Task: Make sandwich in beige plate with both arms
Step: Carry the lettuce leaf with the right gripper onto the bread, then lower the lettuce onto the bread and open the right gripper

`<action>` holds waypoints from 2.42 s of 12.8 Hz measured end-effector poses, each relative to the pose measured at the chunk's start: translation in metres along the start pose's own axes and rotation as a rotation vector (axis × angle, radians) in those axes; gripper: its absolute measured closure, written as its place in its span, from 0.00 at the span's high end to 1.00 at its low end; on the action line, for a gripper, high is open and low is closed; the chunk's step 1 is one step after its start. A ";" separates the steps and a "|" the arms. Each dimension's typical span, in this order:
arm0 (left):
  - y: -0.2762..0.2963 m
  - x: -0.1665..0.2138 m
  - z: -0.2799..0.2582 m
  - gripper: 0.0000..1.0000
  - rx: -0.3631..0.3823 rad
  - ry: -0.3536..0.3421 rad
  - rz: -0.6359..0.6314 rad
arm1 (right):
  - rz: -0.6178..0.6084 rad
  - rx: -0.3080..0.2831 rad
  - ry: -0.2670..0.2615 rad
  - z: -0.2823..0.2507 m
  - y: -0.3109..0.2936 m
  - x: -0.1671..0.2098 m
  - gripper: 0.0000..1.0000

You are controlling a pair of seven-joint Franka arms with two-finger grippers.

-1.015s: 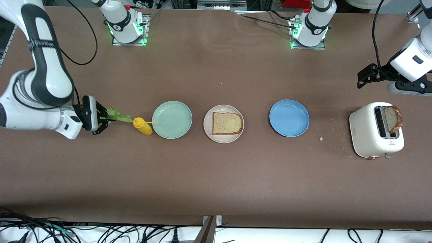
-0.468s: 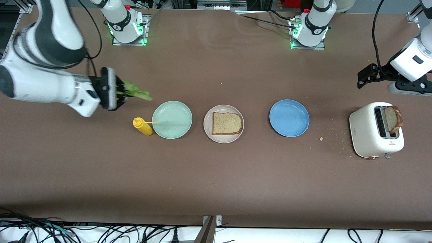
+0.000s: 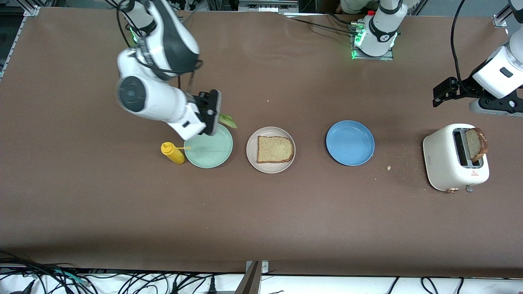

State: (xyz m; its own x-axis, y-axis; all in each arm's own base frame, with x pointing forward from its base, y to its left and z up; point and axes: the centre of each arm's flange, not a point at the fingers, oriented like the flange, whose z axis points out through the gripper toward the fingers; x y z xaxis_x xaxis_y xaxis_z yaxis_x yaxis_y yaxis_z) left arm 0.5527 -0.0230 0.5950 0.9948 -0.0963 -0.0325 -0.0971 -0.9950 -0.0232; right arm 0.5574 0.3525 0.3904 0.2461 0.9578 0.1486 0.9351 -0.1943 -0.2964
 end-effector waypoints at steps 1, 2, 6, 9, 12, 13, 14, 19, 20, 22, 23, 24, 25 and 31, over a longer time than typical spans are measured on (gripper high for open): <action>0.000 0.000 0.000 1.00 0.000 0.000 0.000 | 0.033 -0.015 -0.028 0.018 -0.002 0.019 0.11; 0.000 0.000 0.000 1.00 0.000 0.000 -0.001 | 0.062 -0.029 -0.050 0.034 -0.004 0.037 0.11; 0.000 0.000 0.000 1.00 0.000 0.000 -0.001 | 0.153 -0.070 -0.102 0.090 -0.017 0.093 0.11; -0.001 0.000 0.000 1.00 0.000 0.000 -0.001 | 0.220 -0.151 -0.072 0.139 -0.024 0.126 0.11; -0.001 0.000 0.000 1.00 0.000 0.000 -0.002 | 0.281 -0.194 -0.002 0.157 -0.019 0.146 0.11; -0.001 0.000 0.000 1.00 0.000 0.000 -0.002 | 0.291 -0.199 0.019 0.161 -0.015 0.149 0.11; -0.001 0.000 0.000 1.00 0.000 0.000 -0.002 | 0.297 -0.208 0.033 0.165 -0.012 0.151 0.11; -0.002 0.000 0.000 1.00 0.000 0.000 -0.003 | 0.305 -0.225 0.039 0.189 -0.006 0.151 0.11; -0.003 0.000 0.000 1.00 0.000 0.000 -0.005 | 0.306 -0.231 0.042 0.191 -0.004 0.151 0.11; -0.004 0.000 0.000 1.00 0.000 0.000 -0.006 | 0.309 -0.249 0.052 0.192 0.002 0.149 0.11; -0.004 0.000 0.000 1.00 0.000 0.000 -0.006 | 0.313 -0.260 0.057 0.190 0.005 0.148 0.19; -0.004 0.000 0.000 1.00 0.000 0.000 -0.006 | 0.318 -0.269 0.062 0.187 0.009 0.146 0.29; -0.004 0.000 0.000 1.00 0.000 0.000 -0.006 | 0.328 -0.269 0.071 0.184 0.012 0.144 0.41; -0.004 0.000 0.000 1.00 0.000 0.000 -0.007 | 0.329 -0.230 0.135 0.172 0.029 0.135 1.00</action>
State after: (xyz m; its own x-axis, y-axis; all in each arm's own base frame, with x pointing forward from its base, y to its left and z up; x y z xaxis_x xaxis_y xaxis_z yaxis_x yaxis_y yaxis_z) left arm 0.5529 -0.0194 0.5949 0.9954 -0.0897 -0.0325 -0.0905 -0.9956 -0.0231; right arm 0.5736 0.5127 0.2400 0.5582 0.8033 0.2076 0.8297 -0.5424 -0.1323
